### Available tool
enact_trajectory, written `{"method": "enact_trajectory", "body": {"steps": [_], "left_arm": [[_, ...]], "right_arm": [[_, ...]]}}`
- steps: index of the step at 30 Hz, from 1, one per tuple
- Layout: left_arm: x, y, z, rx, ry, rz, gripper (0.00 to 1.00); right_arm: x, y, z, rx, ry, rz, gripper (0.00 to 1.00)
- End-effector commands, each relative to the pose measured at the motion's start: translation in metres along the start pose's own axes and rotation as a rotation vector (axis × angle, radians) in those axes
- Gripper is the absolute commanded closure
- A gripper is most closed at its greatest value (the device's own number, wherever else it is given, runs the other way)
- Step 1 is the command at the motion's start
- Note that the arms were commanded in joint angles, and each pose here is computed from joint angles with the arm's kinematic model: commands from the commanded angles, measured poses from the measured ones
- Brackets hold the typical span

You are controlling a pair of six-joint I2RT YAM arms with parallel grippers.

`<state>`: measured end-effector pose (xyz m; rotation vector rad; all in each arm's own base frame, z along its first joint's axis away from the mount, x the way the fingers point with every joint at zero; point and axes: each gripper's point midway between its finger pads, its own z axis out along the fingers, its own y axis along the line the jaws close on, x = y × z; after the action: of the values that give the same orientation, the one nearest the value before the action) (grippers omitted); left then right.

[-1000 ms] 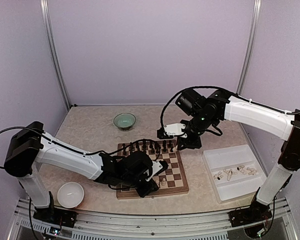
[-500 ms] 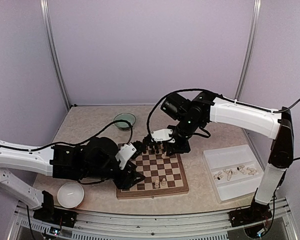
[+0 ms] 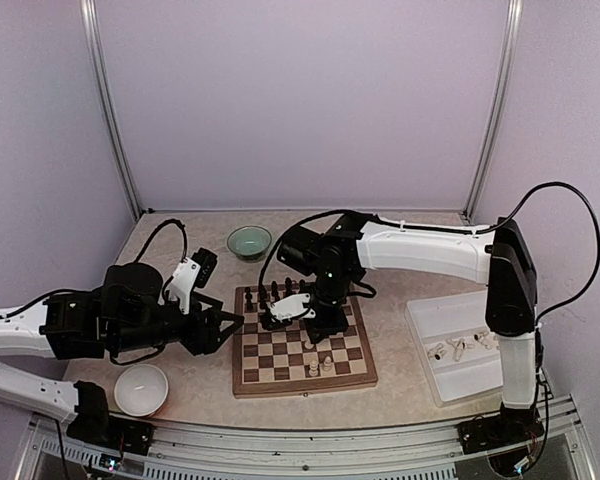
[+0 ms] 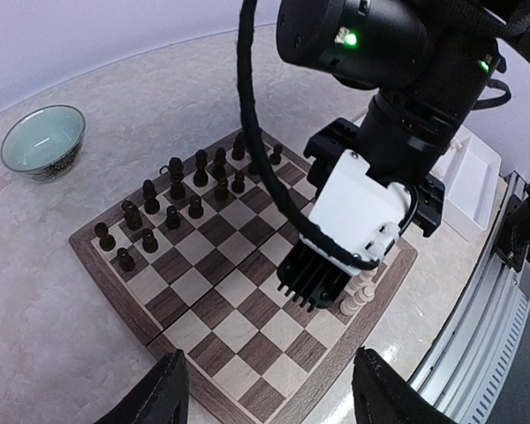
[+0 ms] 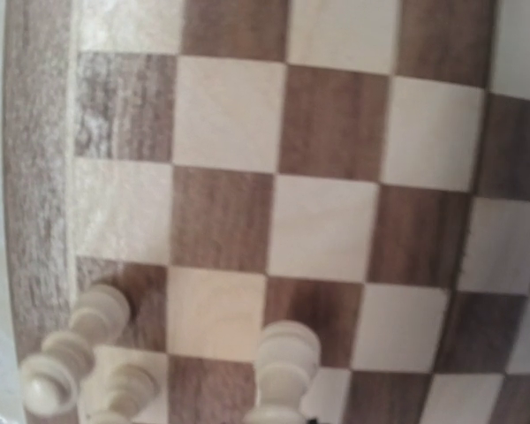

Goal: Set up the chess pieces on the board
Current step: Place the king on the chessboard.

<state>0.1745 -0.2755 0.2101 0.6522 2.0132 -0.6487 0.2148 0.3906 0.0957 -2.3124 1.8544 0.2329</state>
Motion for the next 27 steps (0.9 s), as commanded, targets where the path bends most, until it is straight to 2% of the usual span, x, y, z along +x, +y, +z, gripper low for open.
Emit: {"method": "enact_trajectory", "body": {"steps": [1,3,7,12,19,27], "left_arm": [[0.0,0.009,-0.003,-0.023,-0.021,-0.034,0.36],[0.004,0.008,-0.001,-0.021,-0.007,-0.034,0.35],[0.014,0.008,0.008,-0.027,0.033,-0.032,0.35],[0.02,0.002,0.019,-0.014,0.069,-0.031,0.35],[0.026,-0.007,0.039,0.004,0.116,-0.001,0.36],[0.026,-0.039,0.086,0.058,0.218,0.097,0.41]], "right_arm": [[-0.005,0.006,0.004,-0.025,0.014,-0.001,0.98],[-0.006,0.007,0.006,-0.032,0.014,-0.001,0.95],[-0.01,0.007,0.005,-0.038,-0.005,-0.003,0.78],[-0.017,0.006,-0.015,-0.024,-0.062,-0.009,0.64],[-0.011,0.004,-0.072,-0.012,-0.211,0.023,0.58],[0.056,-0.011,-0.131,0.153,-0.421,0.164,0.58]]}}
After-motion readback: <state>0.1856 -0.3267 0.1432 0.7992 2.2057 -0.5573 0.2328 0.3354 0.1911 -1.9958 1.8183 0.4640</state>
